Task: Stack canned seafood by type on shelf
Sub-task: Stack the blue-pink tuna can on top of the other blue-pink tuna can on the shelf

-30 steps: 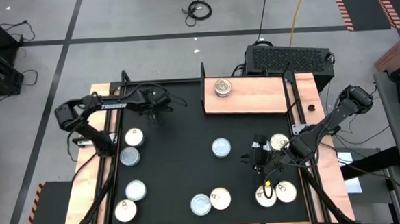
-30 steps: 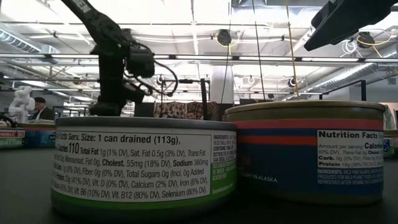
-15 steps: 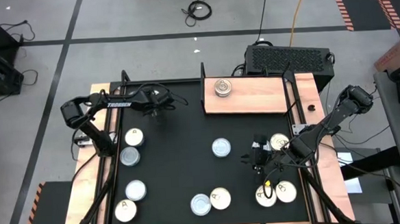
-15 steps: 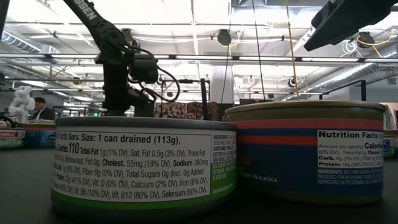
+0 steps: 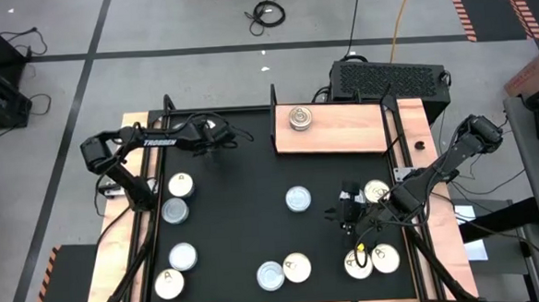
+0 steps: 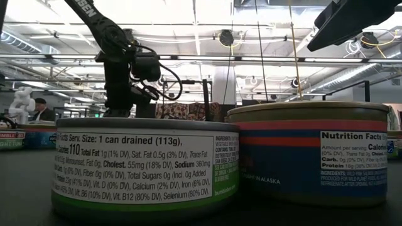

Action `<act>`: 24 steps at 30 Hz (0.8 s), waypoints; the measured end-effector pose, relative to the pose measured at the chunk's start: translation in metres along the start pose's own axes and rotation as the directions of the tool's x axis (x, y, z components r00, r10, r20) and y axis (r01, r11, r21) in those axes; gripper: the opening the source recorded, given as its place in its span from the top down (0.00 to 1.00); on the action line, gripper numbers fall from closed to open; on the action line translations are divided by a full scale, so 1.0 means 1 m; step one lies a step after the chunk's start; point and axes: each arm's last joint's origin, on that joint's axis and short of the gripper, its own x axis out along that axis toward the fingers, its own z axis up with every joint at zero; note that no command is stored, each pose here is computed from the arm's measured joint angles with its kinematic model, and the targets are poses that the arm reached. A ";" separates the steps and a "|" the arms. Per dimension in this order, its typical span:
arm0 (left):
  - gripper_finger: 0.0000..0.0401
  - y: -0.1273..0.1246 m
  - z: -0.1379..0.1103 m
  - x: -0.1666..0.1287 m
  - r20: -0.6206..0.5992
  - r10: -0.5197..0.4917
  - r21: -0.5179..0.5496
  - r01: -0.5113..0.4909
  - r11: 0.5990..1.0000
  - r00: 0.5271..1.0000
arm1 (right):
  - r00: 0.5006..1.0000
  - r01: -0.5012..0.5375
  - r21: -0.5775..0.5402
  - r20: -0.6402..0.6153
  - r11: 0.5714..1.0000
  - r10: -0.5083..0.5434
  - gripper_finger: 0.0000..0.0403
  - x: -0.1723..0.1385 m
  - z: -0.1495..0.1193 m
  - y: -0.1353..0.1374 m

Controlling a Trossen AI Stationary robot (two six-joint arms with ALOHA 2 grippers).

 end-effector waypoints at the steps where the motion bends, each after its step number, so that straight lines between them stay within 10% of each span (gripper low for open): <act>1: 0.99 -0.002 -0.001 -0.003 0.005 -0.014 0.008 0.014 1.000 1.000 | 1.000 0.000 0.000 0.000 1.000 0.000 0.85 0.000 0.000 0.000; 24: 1.00 -0.078 0.006 -0.138 0.405 -0.166 0.144 0.117 0.983 0.899 | 1.000 0.008 -0.010 -0.013 1.000 -0.008 0.85 0.000 -0.001 -0.001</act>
